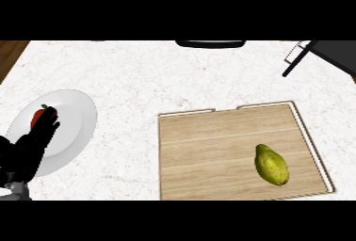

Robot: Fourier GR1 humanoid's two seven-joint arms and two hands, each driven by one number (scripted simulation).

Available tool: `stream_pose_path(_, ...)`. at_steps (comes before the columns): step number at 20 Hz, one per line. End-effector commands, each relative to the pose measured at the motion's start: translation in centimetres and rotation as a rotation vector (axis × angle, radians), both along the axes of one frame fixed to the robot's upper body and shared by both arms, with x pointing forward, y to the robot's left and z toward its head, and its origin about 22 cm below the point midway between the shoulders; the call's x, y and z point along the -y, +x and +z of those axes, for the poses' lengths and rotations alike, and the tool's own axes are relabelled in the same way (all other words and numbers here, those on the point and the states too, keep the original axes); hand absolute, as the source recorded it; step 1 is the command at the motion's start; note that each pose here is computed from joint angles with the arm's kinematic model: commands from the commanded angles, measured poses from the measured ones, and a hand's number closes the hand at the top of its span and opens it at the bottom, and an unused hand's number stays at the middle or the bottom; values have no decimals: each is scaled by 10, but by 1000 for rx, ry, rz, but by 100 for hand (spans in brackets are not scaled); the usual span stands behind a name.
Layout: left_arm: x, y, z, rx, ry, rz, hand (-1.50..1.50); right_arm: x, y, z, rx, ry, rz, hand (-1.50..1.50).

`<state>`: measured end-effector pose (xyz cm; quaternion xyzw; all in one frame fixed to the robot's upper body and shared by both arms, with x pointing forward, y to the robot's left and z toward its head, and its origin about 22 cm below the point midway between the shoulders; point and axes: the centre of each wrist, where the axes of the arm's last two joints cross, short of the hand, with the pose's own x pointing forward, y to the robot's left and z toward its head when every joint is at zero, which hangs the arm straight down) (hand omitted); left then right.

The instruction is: Pick the tomato from the tray and place it in the tiered shelf

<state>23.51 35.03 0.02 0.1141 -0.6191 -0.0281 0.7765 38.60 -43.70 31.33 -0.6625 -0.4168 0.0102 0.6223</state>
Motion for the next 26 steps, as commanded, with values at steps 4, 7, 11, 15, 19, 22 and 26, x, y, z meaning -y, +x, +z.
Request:
stream_pose_path(4, 23, 6, 11, 19, -14, -13, 0, 12, 7, -2, -39, -30, 28, -150)
stream_pose_path(7, -5, 14, 13, 1, -2, -6, 0, 25, 2, -21, 47, 2, 50, -150)
stream_pose_path(11, 0, 23, 8, 18, -1, 7, 0, 41, -8, -13, 162, 81, 66, -150)
stream_pose_path(15, 13, -2, -3, -5, -9, 3, 0, 29, -6, 6, 267, 222, 97, -150)
stream_pose_path(19, -2, 7, 6, 9, -7, 8, 0, 48, -25, 25, 345, 297, 125, -150)
stream_pose_path(22, 2, -9, -18, -10, 2, 29, 0, 45, -30, 18, 465, 317, 150, -150)
stream_pose_path(26, 1, -4, 3, -20, 6, 32, 0, 66, -82, 85, 573, 296, 148, -150)
